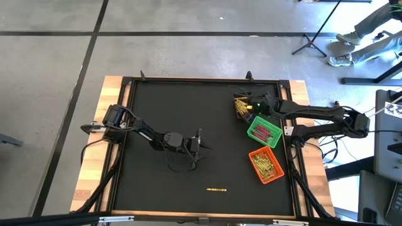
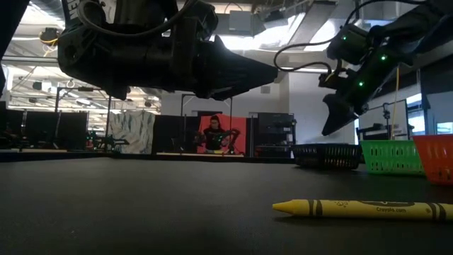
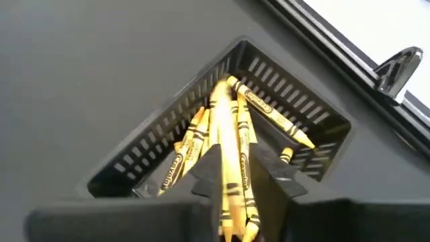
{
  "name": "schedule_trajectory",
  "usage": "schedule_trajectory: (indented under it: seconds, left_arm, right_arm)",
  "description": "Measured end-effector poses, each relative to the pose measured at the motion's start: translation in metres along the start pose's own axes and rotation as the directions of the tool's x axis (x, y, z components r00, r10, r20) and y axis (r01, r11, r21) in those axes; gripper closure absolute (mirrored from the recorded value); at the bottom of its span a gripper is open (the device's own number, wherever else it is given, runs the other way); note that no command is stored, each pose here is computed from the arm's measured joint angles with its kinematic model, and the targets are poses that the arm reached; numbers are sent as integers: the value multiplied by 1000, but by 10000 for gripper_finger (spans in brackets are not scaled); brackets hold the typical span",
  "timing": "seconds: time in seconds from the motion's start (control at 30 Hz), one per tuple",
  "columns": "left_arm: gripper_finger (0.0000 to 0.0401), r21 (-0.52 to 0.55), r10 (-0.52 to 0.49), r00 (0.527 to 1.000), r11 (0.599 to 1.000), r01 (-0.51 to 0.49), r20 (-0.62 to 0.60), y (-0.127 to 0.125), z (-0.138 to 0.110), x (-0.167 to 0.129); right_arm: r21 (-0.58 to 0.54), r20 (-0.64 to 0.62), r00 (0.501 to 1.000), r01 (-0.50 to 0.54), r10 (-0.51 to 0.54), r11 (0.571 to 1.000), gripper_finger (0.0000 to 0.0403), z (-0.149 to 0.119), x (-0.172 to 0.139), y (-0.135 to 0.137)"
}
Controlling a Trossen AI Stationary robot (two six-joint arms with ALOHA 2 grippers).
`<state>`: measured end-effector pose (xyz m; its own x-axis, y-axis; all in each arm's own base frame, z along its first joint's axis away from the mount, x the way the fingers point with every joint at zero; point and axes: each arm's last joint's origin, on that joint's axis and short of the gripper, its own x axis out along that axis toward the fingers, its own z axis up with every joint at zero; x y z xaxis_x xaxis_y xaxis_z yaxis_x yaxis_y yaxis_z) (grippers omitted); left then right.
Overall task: Sort crayons
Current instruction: Put the yellow crayon into the black basket
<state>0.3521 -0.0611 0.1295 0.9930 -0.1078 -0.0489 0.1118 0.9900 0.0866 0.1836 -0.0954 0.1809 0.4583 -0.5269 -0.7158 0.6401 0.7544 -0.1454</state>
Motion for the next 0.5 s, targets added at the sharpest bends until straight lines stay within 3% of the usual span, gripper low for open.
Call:
schedule_trajectory:
  seconds: [0.13,0.23,0.37,0.5]
  left_arm:
    - [278,-3,0,1000,1000,0,-3,0,0,0]
    - [278,-3,-1,1000,1000,1,-3,0,0,0]
    - [278,2,-2,1000,1000,2,-7,-1,-1,0]
    - [278,6,27,999,1000,-26,-29,0,-3,0]
  right_arm:
    - [-2,-14,1000,-28,28,1000,282,3,-3,0]
    - [-18,-1,979,-203,203,979,248,9,-10,10]
    - [-116,67,882,-457,466,882,227,13,-25,44]
    - [-247,78,786,-580,613,776,224,7,-43,83]
